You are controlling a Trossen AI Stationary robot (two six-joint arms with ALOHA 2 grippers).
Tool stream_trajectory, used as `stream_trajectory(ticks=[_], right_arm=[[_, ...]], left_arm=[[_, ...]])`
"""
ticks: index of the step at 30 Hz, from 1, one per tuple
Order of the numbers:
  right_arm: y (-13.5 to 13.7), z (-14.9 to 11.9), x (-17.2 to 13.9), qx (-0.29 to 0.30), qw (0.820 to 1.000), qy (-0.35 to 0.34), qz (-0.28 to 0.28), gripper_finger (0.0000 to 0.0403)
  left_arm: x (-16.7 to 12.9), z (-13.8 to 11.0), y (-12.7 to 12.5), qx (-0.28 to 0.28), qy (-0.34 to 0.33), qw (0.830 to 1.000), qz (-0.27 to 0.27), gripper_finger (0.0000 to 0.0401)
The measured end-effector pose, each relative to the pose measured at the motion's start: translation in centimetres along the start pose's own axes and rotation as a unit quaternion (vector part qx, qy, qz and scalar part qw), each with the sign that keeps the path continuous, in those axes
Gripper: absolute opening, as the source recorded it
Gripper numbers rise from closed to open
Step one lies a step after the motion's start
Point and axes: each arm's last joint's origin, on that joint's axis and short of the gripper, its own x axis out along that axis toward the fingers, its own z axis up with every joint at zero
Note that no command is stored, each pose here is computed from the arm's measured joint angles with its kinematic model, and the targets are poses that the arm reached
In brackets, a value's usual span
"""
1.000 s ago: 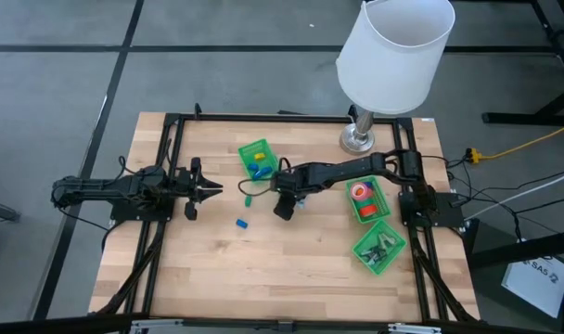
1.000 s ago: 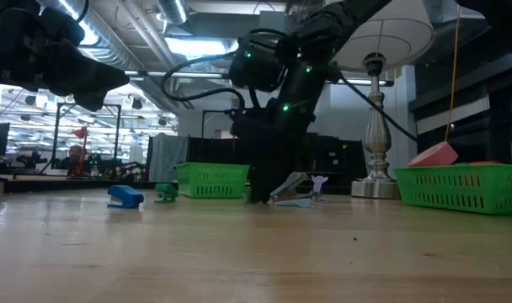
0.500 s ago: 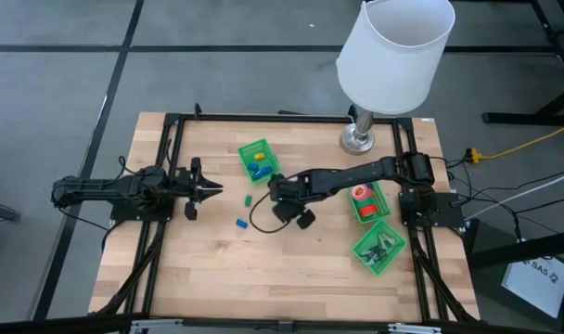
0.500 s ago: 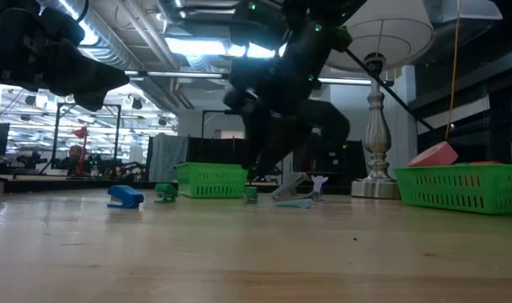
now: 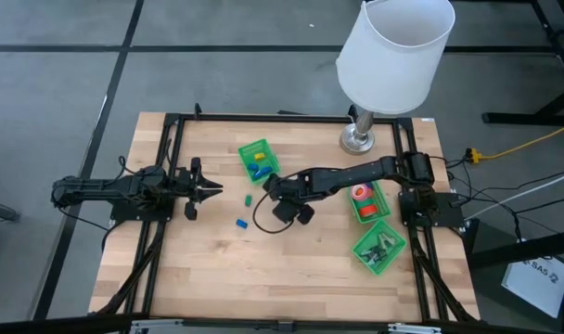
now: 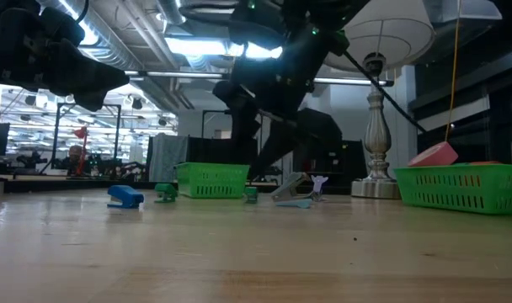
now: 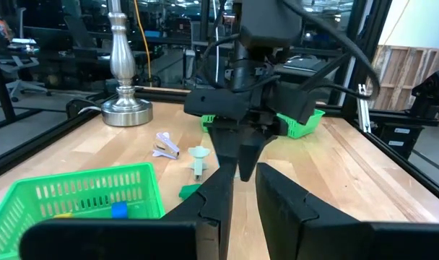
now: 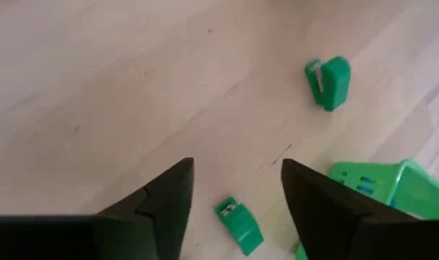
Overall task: Pick and place Stapler, Stapler remover, tape
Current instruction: Put the green stapler into the top left green bin
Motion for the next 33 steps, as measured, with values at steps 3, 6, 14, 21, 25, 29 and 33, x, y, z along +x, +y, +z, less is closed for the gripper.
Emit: stream_trajectory(ticks=[3, 6, 14, 21, 25, 29, 33], right_arm=[[0.0, -0.6, 0.2, 0.001, 1.000, 0.014, -0.004, 0.0236], [-0.1, -1.5, 0.5, -0.004, 1.000, 0.022, -0.002, 0.0245], [-0.4, -4.5, 1.9, -0.026, 1.000, 0.007, -0.012, 0.0215], [-0.9, -6.1, 2.4, -0.012, 1.000, 0.006, -0.026, 0.0184], [-0.9, -6.2, 2.4, 0.012, 1.000, -0.025, -0.009, 0.0167], [-0.7, -6.0, 3.0, 0.034, 0.998, -0.048, 0.004, 0.0154], [-0.8, -6.4, 4.0, 0.075, 0.995, -0.063, 0.009, 0.0146]], left_arm=[[0.0, 0.0, 0.0, 0.000, 0.000, 1.000, 0.000, 0.0058], [0.0, 0.0, 0.0, 0.000, 0.000, 1.000, 0.000, 0.0058], [0.0, 0.0, 0.0, 0.000, 0.000, 1.000, 0.000, 0.0058], [0.0, 0.0, 0.0, 0.000, 0.000, 1.000, 0.000, 0.0058], [0.0, 0.0, 0.0, 0.000, 0.000, 1.000, 0.000, 0.0058], [0.0, 0.0, 0.0, 0.000, 0.000, 1.000, 0.000, 0.0058], [0.0, 0.0, 0.0, 0.000, 0.000, 1.000, 0.000, 0.0058]])
